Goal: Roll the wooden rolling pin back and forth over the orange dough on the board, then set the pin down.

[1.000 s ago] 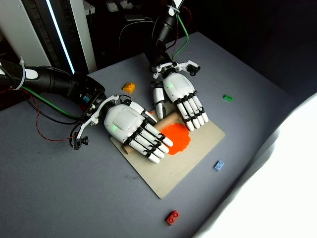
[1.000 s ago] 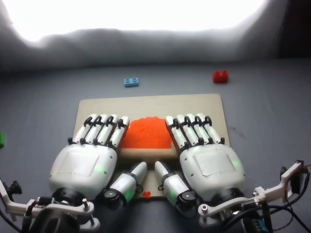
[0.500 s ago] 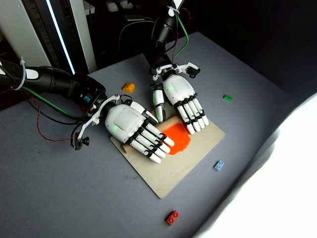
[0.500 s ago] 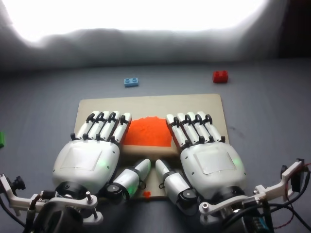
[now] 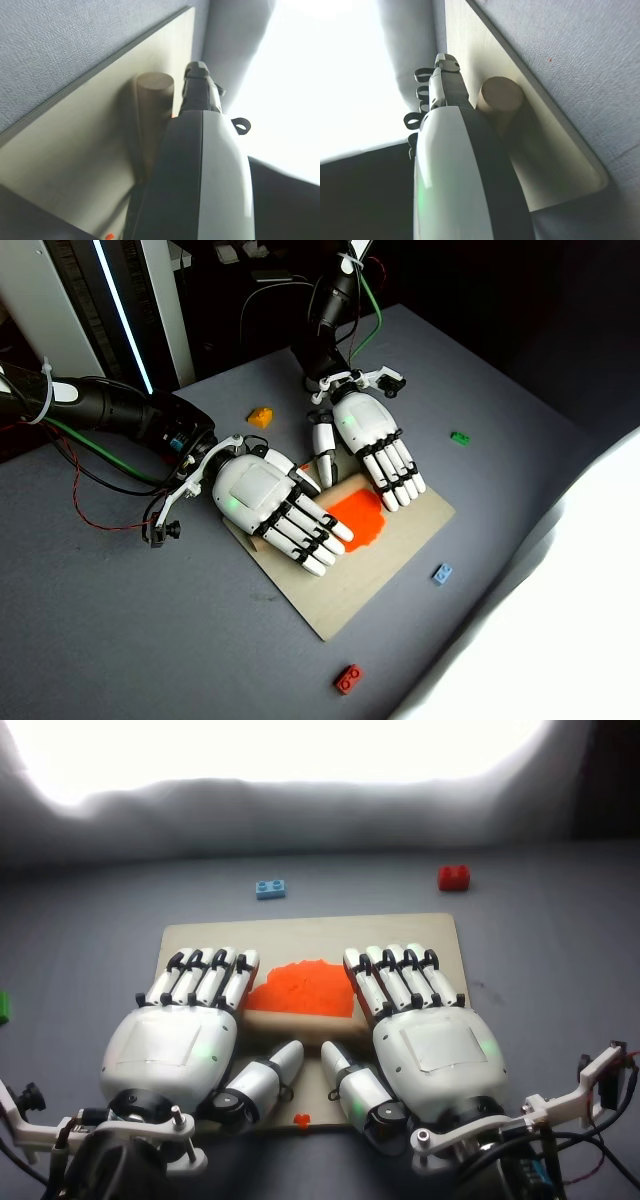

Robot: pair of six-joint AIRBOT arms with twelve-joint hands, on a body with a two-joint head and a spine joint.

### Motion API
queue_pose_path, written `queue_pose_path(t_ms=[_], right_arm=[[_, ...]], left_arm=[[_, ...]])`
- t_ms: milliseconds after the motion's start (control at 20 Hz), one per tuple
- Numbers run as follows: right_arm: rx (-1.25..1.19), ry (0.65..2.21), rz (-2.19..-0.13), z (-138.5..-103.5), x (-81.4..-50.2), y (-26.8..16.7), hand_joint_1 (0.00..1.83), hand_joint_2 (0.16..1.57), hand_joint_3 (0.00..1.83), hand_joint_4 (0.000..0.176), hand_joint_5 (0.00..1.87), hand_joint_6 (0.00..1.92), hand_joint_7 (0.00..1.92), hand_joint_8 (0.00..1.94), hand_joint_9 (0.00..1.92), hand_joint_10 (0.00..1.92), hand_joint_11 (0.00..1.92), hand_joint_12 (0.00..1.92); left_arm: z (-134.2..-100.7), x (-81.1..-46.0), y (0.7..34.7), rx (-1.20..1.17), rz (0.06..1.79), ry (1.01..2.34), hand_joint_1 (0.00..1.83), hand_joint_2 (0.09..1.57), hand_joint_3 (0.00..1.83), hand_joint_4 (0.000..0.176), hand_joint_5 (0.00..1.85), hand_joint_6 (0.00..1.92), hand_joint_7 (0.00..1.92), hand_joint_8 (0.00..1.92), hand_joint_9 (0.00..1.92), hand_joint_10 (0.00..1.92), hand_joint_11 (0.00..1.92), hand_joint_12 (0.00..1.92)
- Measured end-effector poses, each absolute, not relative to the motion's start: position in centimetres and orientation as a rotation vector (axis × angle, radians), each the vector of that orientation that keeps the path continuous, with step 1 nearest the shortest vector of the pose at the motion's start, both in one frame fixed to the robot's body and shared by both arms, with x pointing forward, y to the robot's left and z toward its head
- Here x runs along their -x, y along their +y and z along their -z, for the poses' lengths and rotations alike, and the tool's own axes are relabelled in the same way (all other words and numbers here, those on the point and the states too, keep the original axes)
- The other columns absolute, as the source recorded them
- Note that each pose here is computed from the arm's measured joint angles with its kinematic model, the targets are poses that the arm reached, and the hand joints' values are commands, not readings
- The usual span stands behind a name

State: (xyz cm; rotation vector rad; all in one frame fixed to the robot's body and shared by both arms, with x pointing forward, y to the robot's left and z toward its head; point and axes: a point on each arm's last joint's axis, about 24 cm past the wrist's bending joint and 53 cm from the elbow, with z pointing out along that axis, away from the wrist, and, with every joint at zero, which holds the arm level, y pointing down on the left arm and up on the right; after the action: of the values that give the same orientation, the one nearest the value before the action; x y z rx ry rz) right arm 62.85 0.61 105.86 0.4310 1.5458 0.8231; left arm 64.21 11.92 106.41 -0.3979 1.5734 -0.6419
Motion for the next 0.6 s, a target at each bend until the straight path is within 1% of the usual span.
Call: queue_pose_path(t_ms=[250,600], right_arm=[[-0.437,1.538,-0.818,-106.0,-63.3,0.4,0.00,1.45,0.01,0.000,0.00,0.00,0.00,0.00,0.00,0.00,0.00,0.00],[-0.433,1.537,-0.816,-106.0,-63.6,0.3,0.00,1.45,0.01,0.000,0.00,0.00,0.00,0.00,0.00,0.00,0.00,0.00]], left_arm=[[-106.9,-65.4,12.7,0.409,0.623,1.552,0.00,1.37,0.00,0.000,0.00,0.00,0.00,0.00,0.00,0.00,0.00,0.00],[-106.8,-65.6,12.5,0.405,0.632,1.562,0.00,1.37,0.00,0.000,0.00,0.00,0.00,0.00,0.00,0.00,0.00,0.00]])
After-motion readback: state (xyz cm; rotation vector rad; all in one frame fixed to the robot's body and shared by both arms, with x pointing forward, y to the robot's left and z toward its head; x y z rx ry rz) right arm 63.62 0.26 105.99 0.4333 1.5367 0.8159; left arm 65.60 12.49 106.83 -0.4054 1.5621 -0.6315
